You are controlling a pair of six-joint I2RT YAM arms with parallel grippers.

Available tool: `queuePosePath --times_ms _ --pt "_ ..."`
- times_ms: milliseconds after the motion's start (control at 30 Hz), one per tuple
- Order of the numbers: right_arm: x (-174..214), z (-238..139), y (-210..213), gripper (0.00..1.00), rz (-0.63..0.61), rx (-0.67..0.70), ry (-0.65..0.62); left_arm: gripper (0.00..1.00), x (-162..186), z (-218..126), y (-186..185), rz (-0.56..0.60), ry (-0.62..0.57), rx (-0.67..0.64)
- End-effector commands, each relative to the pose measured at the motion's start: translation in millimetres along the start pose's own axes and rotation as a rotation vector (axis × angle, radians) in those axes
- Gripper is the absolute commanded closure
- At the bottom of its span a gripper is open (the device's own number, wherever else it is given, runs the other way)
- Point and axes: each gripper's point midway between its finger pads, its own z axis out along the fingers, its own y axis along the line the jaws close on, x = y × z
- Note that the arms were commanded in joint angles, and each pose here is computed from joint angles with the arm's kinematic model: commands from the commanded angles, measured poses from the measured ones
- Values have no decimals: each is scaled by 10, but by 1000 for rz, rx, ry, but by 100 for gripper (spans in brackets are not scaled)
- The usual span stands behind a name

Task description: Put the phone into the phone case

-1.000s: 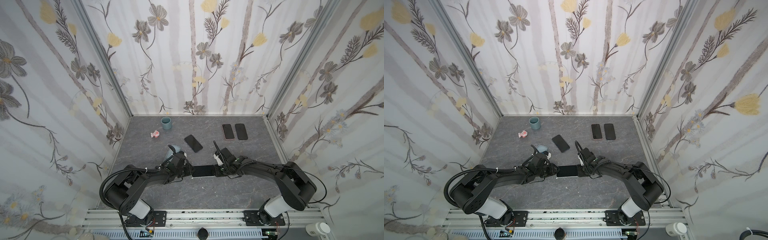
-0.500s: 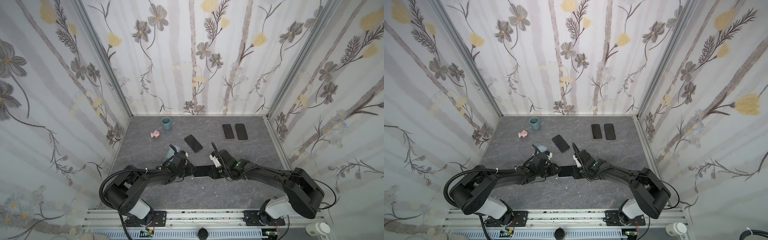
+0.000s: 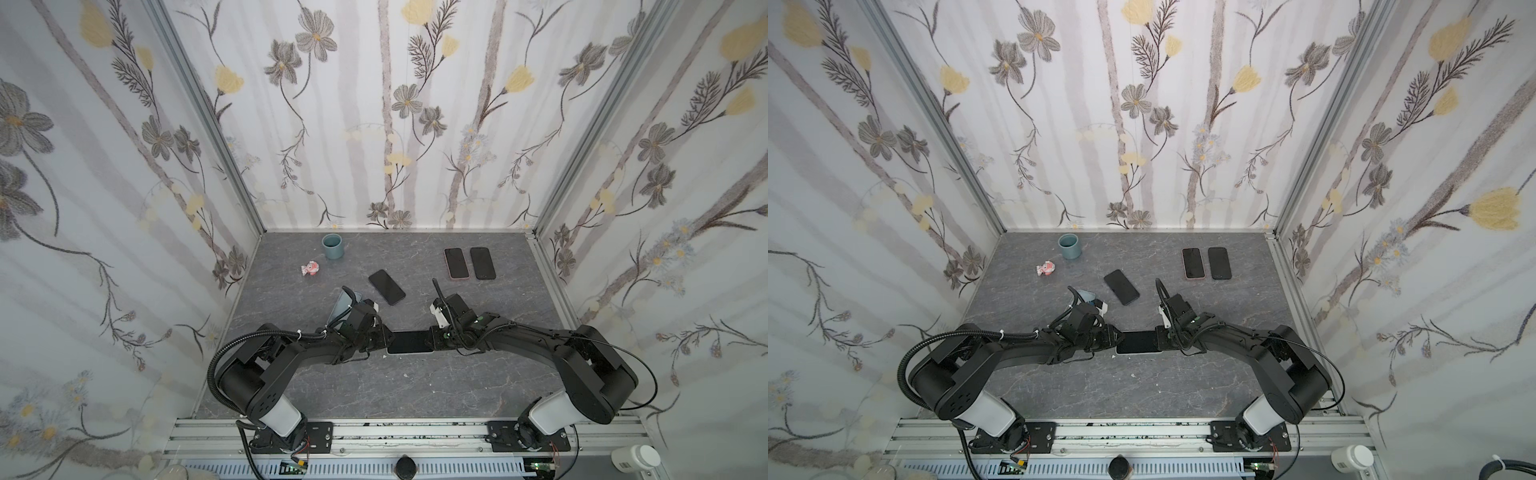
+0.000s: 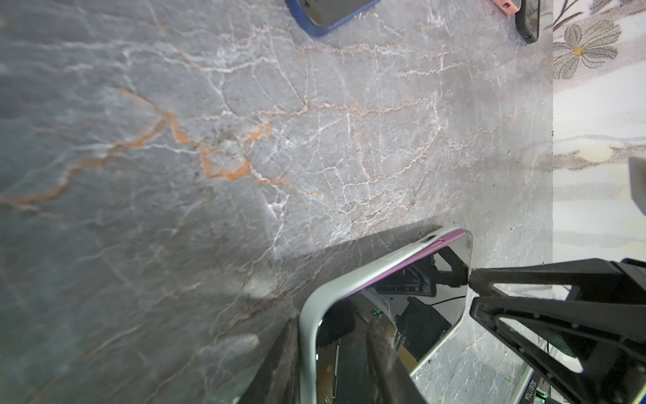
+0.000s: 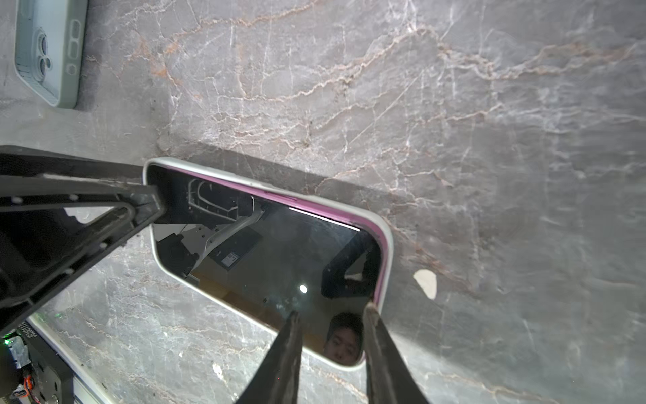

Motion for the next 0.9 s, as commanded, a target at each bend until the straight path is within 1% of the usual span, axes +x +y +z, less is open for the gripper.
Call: queuePosePath --times_ms 0,267,433,633,867 --pt "112 -9 -7 69 18 -17 21 65 91 47 -4 4 45 7" --pt "42 -204 -202 67 34 81 -43 65 80 89 4 6 41 1" --pt "77 -166 -380 66 62 114 -31 65 73 111 -6 6 45 1" --pt "145 -67 -282 69 61 43 8 65 66 135 -48 9 49 8" --pt "283 -41 -2 71 37 -79 55 63 34 168 -85 11 44 10"
